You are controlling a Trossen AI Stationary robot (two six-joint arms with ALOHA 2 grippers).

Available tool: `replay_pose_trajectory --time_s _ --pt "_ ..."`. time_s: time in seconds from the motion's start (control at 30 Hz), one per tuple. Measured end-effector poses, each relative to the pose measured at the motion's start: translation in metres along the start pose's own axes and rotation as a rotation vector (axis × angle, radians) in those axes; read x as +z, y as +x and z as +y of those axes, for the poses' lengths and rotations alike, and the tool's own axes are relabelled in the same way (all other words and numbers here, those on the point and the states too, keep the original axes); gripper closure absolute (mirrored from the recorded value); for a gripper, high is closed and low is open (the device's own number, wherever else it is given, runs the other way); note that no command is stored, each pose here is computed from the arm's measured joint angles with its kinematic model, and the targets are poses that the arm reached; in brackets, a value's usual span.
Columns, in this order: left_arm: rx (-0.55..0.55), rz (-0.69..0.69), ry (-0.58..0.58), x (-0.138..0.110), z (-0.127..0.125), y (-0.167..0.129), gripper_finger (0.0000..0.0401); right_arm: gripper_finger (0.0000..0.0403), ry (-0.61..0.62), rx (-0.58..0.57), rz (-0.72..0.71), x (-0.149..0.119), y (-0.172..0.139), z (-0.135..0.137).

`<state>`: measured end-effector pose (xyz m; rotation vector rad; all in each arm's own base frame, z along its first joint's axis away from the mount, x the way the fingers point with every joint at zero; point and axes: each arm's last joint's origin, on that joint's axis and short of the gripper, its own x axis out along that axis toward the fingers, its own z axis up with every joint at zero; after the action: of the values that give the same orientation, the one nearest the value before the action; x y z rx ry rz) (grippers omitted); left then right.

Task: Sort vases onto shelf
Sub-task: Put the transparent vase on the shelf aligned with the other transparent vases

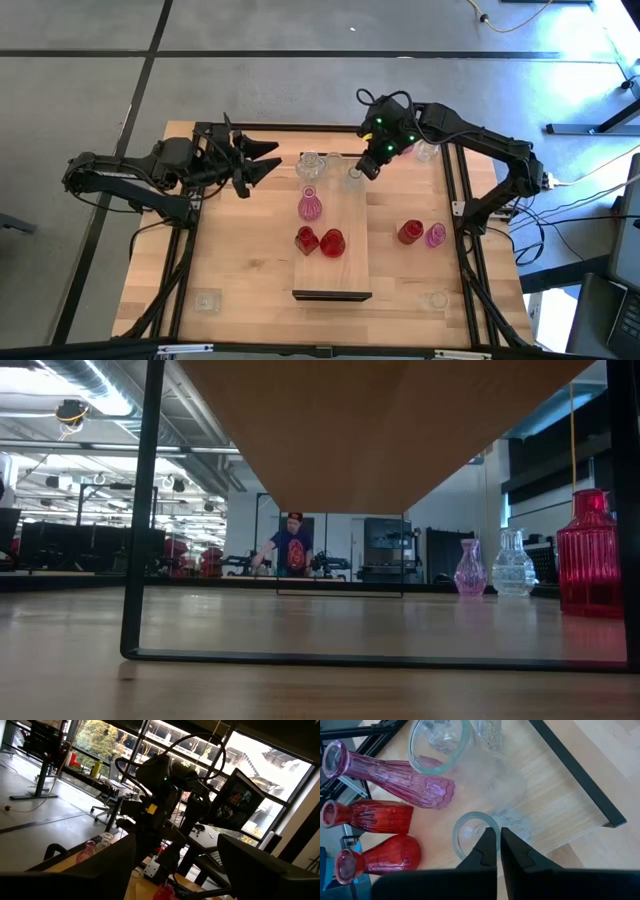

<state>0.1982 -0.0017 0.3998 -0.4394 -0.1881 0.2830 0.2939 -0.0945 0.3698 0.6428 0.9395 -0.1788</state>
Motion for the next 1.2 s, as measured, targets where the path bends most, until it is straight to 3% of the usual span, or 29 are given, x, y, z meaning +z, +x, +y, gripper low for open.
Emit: replay_pose_trajectory --time_s 0.6,1.2 --pt "0.002 0.005 0.001 -0.0005 0.0002 0.0 0.0127 0.0384 0.003 -0.09 -0.009 -0.0007 0.0016 -0.0036" --pt "0.003 0.006 0.002 -0.0007 0.0003 0.0 0.0127 0.0373 -0.059 -0.052 0.002 -0.0006 0.002 -0.0023"
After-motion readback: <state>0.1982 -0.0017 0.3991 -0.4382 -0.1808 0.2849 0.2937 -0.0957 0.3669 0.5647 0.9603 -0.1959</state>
